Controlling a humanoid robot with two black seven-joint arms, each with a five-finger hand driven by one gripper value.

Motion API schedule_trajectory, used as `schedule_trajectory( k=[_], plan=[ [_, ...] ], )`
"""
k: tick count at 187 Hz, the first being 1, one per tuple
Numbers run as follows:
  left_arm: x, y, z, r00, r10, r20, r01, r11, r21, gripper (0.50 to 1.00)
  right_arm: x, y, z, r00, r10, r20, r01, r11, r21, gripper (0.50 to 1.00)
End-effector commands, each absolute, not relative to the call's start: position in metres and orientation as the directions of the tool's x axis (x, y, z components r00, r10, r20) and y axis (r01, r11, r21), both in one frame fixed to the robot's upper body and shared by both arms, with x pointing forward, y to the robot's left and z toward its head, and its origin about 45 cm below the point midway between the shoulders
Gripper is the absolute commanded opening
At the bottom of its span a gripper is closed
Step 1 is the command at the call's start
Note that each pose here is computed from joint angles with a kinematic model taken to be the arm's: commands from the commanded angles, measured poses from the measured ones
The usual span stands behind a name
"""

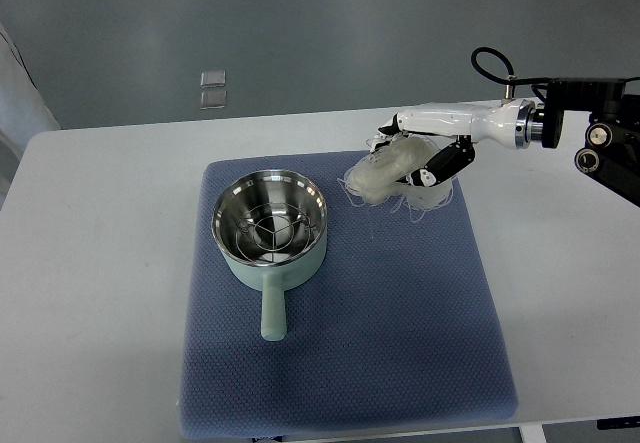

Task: Put vermicelli into pot with right hand
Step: 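Lift the vermicelli with the right hand and carry it over the saucepan, then open the right hand to drop the vermicelli into the saucepan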

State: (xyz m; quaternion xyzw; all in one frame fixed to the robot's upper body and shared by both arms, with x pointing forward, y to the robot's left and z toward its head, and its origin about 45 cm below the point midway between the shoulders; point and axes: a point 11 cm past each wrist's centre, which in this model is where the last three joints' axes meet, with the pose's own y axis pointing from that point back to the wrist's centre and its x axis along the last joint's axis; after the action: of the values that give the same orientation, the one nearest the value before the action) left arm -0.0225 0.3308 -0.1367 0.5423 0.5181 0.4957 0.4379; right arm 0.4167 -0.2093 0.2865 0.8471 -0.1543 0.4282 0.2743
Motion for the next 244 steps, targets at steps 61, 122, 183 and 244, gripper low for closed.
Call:
schedule_trajectory(
  k=[61, 122, 183, 244],
  plan=[
    [-0.023, 0.331, -0.137, -0.028, 0.996, 0.083, 0.128, -0.079, 0.989, 1.000, 0.416, -0.118, 0.323, 0.543, -0.012, 0.840, -0.371, -0.901, 0.226, 0.549],
    [-0.023, 0.331, -0.137, -0.028, 0.996, 0.085, 0.128, -0.081, 0.988, 1.000, 0.411, -0.057, 0.274, 0.627, -0.049, 0.778, -0.346, -0.912, 0.221, 0.552],
    [-0.023, 0.331, -0.137, -0.028, 0.996, 0.085, 0.128, -0.081, 0.988, 1.000, 0.412, -0.050, 0.253, 0.626, -0.103, 0.773, -0.390, -0.900, 0.196, 0.592],
    [-0.023, 0.331, -0.137, -0.028, 0.996, 0.083, 0.128, -0.079, 0.989, 1.000, 0.412, -0.053, 0.249, 0.624, -0.134, 0.770, -0.410, -0.895, 0.176, 0.785]
  ],
)
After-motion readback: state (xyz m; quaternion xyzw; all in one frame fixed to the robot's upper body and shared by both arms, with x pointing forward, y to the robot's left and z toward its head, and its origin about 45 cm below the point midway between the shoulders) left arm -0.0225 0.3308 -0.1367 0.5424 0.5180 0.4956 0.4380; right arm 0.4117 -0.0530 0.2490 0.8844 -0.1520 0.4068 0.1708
